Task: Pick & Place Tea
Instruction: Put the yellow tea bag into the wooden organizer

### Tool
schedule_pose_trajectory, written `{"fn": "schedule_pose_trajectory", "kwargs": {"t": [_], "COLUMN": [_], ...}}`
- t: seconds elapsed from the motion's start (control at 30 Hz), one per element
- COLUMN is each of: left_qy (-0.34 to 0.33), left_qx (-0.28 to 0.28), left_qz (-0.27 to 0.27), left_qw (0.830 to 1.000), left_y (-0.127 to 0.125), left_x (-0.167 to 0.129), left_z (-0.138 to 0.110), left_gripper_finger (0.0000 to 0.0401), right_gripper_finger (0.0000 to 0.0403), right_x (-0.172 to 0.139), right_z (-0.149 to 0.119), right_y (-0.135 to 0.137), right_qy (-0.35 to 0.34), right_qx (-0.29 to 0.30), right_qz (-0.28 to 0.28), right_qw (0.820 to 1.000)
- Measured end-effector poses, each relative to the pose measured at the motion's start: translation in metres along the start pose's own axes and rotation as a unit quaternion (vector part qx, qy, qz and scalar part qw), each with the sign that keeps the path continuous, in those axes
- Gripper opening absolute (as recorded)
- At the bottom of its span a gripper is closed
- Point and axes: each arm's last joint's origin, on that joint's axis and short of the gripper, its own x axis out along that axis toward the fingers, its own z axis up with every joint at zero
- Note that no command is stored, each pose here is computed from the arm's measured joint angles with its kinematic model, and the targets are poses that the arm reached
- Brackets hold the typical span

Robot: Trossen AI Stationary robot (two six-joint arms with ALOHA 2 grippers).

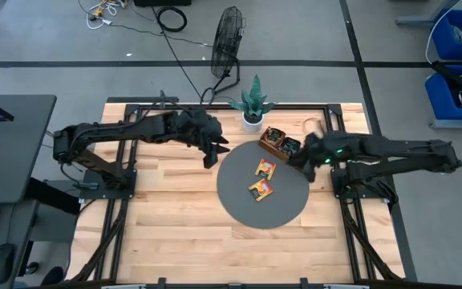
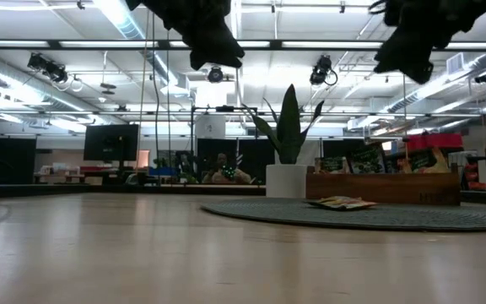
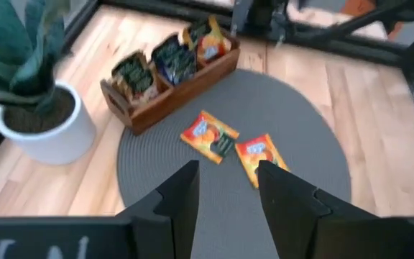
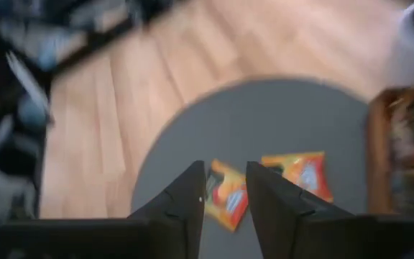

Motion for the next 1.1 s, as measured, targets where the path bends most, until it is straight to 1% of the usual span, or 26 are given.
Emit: {"fn": "schedule_pose_trajectory", "kwargs": {"t": [0.1,0.2,0.3,0.37,0.43,0.53,0.6,0.7,0.77,0.83,0.93,1.1], "left_qy": [0.007,0.011,0.010,0.010,0.009,0.009,0.009,0.010,0.011,0.011,0.011,0.011], "left_qx": [-0.001,-0.002,-0.002,-0.003,-0.004,-0.013,-0.016,-0.015,-0.014,-0.013,-0.011,-0.012], "left_qz": [0.002,0.001,0.002,0.007,0.008,0.008,0.008,0.006,0.004,0.002,0.000,0.001], "left_qw": [1.000,1.000,1.000,1.000,1.000,1.000,1.000,1.000,1.000,1.000,1.000,1.000], "left_y": [0.000,-0.001,-0.001,-0.001,0.000,0.000,0.000,-0.002,-0.004,-0.005,-0.007,-0.006], "left_x": [0.001,0.003,0.003,0.003,0.003,0.003,0.003,0.003,0.003,0.003,0.004,0.003], "left_z": [-0.002,-0.003,-0.002,-0.003,-0.002,-0.002,-0.002,-0.003,-0.003,-0.003,-0.003,-0.003], "left_gripper_finger": [0.0149,0.0149,0.0149,0.0149,0.0149,0.0149,0.0149,0.0149,0.0149,0.0149,0.0149,0.0149], "right_gripper_finger": [0.0109,0.0109,0.0109,0.0109,0.0109,0.0114,0.0122,0.0136,0.0146,0.0155,0.0165,0.0173], "right_x": [0.025,0.053,0.078,0.092,0.106,0.126,0.137,0.150,0.155,0.158,0.160,0.160], "right_z": [-0.005,-0.011,-0.019,-0.026,-0.034,-0.044,-0.053,-0.063,-0.067,-0.068,-0.067,-0.066], "right_y": [0.008,0.018,0.025,0.024,0.021,0.019,0.016,0.010,0.008,0.009,0.010,0.008], "right_qy": [0.055,0.085,0.102,0.124,0.152,0.191,0.217,0.248,0.256,0.250,0.241,0.230], "right_qx": [-0.033,-0.077,-0.133,-0.168,-0.185,-0.196,-0.195,-0.157,-0.129,-0.109,-0.099,-0.105], "right_qz": [0.005,0.013,-0.004,-0.023,-0.038,-0.031,-0.034,-0.060,-0.073,-0.074,-0.070,-0.098], "right_qw": [0.998,0.993,0.986,0.978,0.970,0.961,0.956,0.954,0.955,0.959,0.963,0.963]}}
